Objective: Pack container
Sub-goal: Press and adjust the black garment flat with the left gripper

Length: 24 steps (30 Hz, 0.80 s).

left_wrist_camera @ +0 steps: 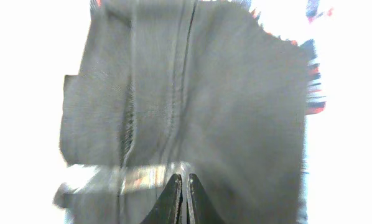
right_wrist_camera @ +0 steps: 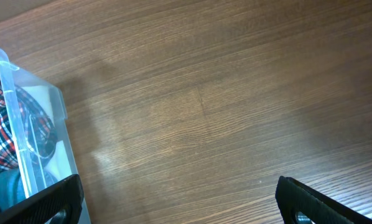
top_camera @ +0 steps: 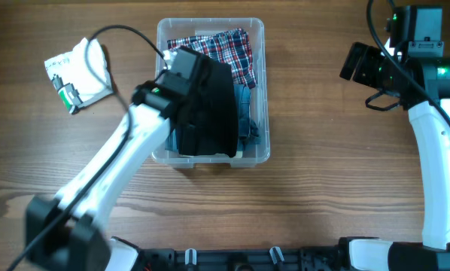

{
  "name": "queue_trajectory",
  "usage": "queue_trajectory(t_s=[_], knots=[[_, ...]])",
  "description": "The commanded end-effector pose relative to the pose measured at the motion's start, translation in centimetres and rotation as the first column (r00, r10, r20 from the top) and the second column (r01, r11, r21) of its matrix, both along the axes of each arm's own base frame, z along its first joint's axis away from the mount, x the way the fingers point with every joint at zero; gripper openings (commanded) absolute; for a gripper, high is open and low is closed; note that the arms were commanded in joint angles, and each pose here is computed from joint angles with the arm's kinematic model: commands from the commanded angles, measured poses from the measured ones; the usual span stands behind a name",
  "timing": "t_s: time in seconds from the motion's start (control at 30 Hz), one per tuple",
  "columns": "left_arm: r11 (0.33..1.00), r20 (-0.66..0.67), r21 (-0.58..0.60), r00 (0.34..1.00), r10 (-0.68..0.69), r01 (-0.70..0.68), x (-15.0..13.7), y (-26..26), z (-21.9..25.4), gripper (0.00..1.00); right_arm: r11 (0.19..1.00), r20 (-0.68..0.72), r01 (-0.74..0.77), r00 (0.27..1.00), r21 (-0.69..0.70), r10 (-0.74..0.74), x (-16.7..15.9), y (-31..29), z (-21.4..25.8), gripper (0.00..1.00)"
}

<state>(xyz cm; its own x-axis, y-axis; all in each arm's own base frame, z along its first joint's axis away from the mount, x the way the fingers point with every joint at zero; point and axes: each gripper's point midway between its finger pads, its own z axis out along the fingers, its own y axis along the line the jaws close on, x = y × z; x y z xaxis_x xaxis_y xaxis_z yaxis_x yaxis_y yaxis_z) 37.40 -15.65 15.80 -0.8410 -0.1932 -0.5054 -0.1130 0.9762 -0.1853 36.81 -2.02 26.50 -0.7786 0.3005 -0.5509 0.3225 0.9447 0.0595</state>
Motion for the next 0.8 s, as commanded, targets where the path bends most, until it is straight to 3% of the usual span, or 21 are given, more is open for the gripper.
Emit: queue_trajectory(t_s=[0.0, 0.27, 0.53, 0.77], knots=[[0.999, 0.094, -0.040, 0.995, 0.029, -0.025, -0.7, 0.8, 4.7, 0.05, 1.000, 0.002, 0.001, 1.000, -0.017, -0.001, 0.2, -0.3, 0.1, 1.00], [0.996, -0.135, 0.057, 0.988, 0.075, -0.068, -3.3, 2.1, -0.6, 0.04, 1.000, 0.002, 0.001, 1.000, -0.016, -0.001, 0.2, -0.3, 0.1, 1.00], [0.974, -0.412, 0.211, 0.897, 0.161, -0.078, -6.7, 3.6, -7.6, 0.04, 1.000, 0.002, 0.001, 1.000, -0.016, -0.001, 0.2, -0.2, 0.1, 1.00], [0.973, -0.468, 0.223, 0.868, 0.164, -0.063, -6.7, 3.2, -10.1, 0.04, 1.000, 0.002, 0.001, 1.000, -0.016, -0.001, 0.2, -0.2, 0.1, 1.00]])
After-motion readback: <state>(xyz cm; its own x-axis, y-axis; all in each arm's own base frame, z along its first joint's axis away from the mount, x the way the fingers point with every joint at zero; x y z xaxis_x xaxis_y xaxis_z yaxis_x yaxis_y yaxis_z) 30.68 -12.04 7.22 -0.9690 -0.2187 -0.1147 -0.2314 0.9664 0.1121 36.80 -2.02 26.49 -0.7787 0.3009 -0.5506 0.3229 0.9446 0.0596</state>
